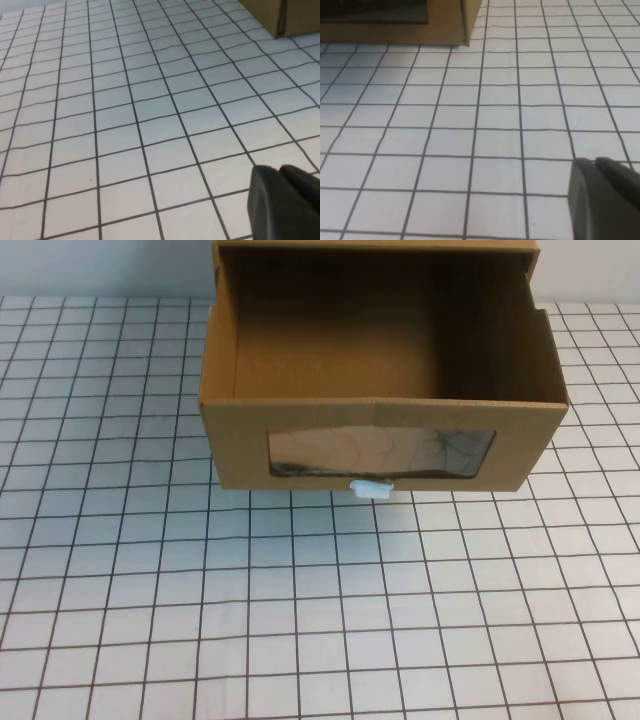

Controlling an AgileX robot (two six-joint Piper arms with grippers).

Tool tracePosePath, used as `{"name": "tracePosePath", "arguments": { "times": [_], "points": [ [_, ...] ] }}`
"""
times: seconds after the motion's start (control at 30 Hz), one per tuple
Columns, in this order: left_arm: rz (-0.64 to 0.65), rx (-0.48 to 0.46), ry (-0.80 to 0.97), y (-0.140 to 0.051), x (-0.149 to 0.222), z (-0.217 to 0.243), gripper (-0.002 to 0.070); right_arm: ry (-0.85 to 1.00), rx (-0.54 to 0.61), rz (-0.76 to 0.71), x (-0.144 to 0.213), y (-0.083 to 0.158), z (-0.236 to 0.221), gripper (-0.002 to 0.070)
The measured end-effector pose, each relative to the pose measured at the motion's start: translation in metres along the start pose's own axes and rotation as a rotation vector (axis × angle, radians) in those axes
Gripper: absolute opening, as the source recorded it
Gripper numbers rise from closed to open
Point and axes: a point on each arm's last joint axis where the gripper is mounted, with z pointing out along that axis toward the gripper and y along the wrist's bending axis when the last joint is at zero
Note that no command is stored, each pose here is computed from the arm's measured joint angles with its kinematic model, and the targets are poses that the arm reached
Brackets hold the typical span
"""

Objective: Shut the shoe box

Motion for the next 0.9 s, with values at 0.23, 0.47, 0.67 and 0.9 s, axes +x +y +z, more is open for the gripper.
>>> {"name": "tracePosePath", "arguments": {
  "times": [0.23,0.47,0.67,0.9],
  "points": [
    [-0.004,0.001,-0.002,0.000,0.000,0.000,-0.0005,-0.002,-0.004,0.009,0.000,0.000,0.000,-0.0014],
    [-0.015,0.003,-0.012,0.000,-0.001,0.000,-0.0005,-0.006,-0.003,0.010,-0.001,0.000,0.000,-0.0014],
    [-0.032,-0.001,-0.044,0.000,-0.004,0.000,-0.0005,-0.029,0.001,0.010,-0.001,0.000,0.001,-0.0014],
    [-0.116,0.000,-0.108,0.001,-0.010,-0.001,-0.0005,-0.183,0.025,0.012,-0.015,-0.002,-0.001,-0.0015]
  ]
}}
